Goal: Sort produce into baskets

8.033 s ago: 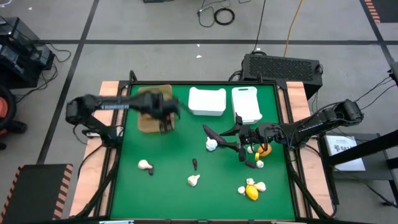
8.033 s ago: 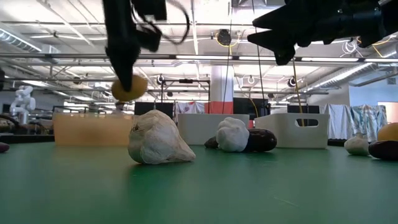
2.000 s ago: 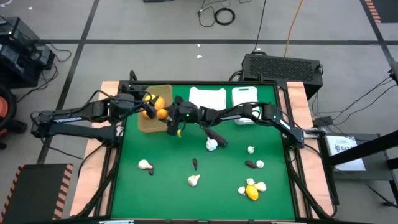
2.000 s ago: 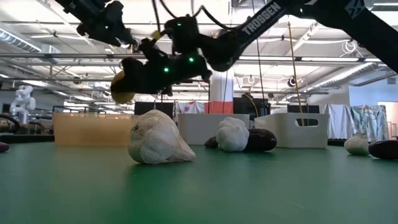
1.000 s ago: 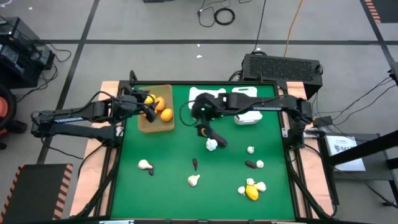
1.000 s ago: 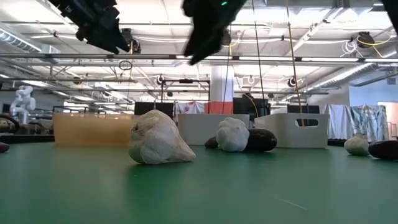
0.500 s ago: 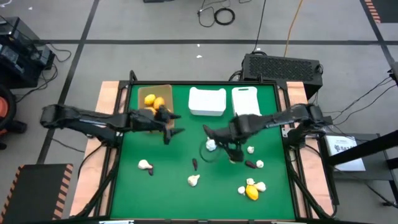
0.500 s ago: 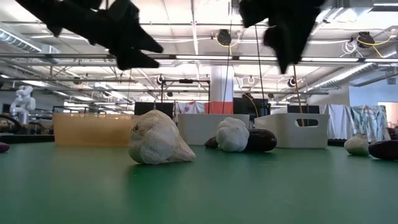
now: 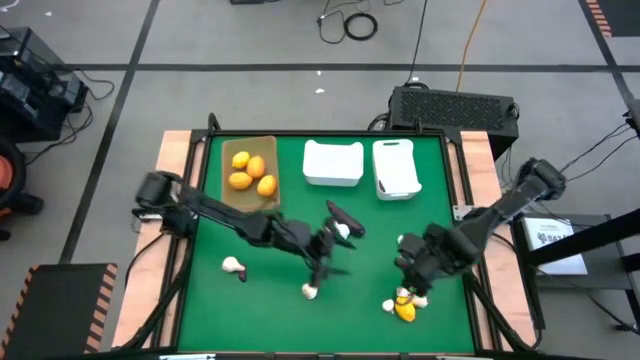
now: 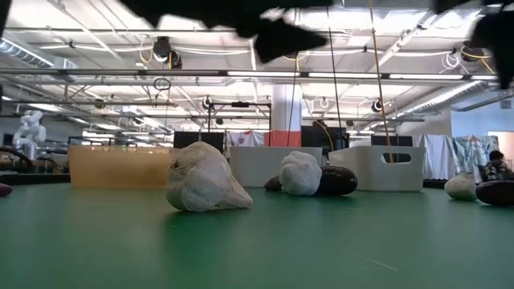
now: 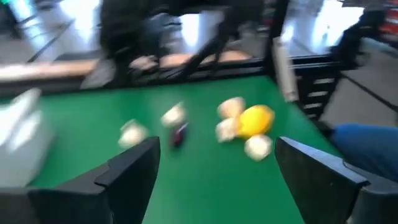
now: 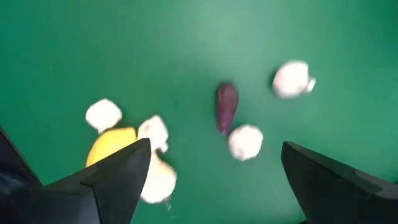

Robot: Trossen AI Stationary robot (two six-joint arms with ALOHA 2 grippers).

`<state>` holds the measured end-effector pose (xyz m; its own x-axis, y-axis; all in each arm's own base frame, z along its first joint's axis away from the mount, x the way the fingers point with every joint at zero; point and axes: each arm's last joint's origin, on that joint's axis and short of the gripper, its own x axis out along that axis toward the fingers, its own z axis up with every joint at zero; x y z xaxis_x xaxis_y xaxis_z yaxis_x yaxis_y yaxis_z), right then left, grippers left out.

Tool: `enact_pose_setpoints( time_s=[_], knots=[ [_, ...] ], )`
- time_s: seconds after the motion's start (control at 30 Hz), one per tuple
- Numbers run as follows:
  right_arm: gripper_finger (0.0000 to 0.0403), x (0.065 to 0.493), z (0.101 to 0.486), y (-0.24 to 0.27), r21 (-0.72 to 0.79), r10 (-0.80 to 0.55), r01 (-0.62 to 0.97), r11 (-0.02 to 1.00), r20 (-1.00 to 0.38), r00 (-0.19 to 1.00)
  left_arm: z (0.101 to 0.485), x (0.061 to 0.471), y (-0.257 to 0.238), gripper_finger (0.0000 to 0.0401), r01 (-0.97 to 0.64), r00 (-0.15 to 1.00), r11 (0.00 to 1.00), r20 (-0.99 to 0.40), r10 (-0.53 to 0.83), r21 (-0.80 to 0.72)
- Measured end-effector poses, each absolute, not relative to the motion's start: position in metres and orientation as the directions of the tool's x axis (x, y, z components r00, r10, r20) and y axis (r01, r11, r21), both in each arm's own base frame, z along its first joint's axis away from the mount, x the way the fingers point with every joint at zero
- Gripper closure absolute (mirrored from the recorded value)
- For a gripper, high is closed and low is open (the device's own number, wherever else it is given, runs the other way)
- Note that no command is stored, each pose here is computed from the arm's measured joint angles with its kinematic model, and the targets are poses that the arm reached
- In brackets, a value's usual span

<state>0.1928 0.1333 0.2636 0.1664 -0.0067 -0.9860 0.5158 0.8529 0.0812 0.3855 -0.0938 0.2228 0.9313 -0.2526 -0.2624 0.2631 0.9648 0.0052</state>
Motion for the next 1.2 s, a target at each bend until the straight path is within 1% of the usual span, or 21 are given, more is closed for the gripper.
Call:
enact_pose_setpoints(
  time_s=[0.13,0.2,0.37,0.6,0.7,0.77,0.83,0.93,1.03,1.2],
  knots=[
    [0.0051,0.173,0.253,0.148,0.076,-0.008,0.562,0.824,-0.989,0.145,0.226,0.428,-0.12,0.0077,0.362,0.914,0.93,-0.217,-0.341,0.064],
    [0.0051,0.164,0.249,0.155,0.067,-0.015,0.574,0.816,-0.99,0.137,0.223,0.448,-0.132,0.0077,0.415,0.895,0.906,-0.221,-0.388,0.089],
    [0.0051,0.148,0.243,0.167,0.056,-0.036,0.593,0.803,-0.989,0.142,0.206,0.494,-0.162,0.0077,0.503,0.842,0.857,-0.287,-0.457,0.11],
    [0.0051,0.126,0.243,0.184,0.08,-0.022,0.63,0.772,-0.988,0.153,0.171,0.542,-0.197,0.0077,0.598,0.772,0.795,-0.338,-0.538,0.1],
    [0.0051,0.118,0.244,0.191,0.105,-0.025,0.658,0.746,-0.982,0.185,0.156,0.556,-0.206,0.0077,0.61,0.76,0.785,-0.363,-0.54,0.109],
    [0.0051,0.114,0.244,0.195,0.134,-0.017,0.665,0.735,-0.976,0.216,0.15,0.562,-0.208,0.0082,0.595,0.771,0.794,-0.368,-0.52,0.125],
    [0.0051,0.111,0.244,0.198,0.157,-0.014,0.671,0.725,-0.97,0.241,0.145,0.564,-0.205,0.0093,0.568,0.798,0.808,-0.346,-0.493,0.157],
    [0.0051,0.108,0.243,0.203,0.191,-0.007,0.672,0.716,-0.96,0.28,0.141,0.567,-0.196,0.0114,0.542,0.807,0.824,-0.375,-0.457,0.164],
    [0.0051,0.106,0.243,0.204,0.193,-0.012,0.672,0.715,-0.958,0.288,0.137,0.568,-0.19,0.0128,0.536,0.805,0.829,-0.393,-0.445,0.158],
    [0.0051,0.107,0.243,0.204,0.2,-0.021,0.676,0.709,-0.953,0.304,0.131,0.567,-0.189,0.0132,0.546,0.788,0.824,-0.427,-0.444,0.151]
  ],
)
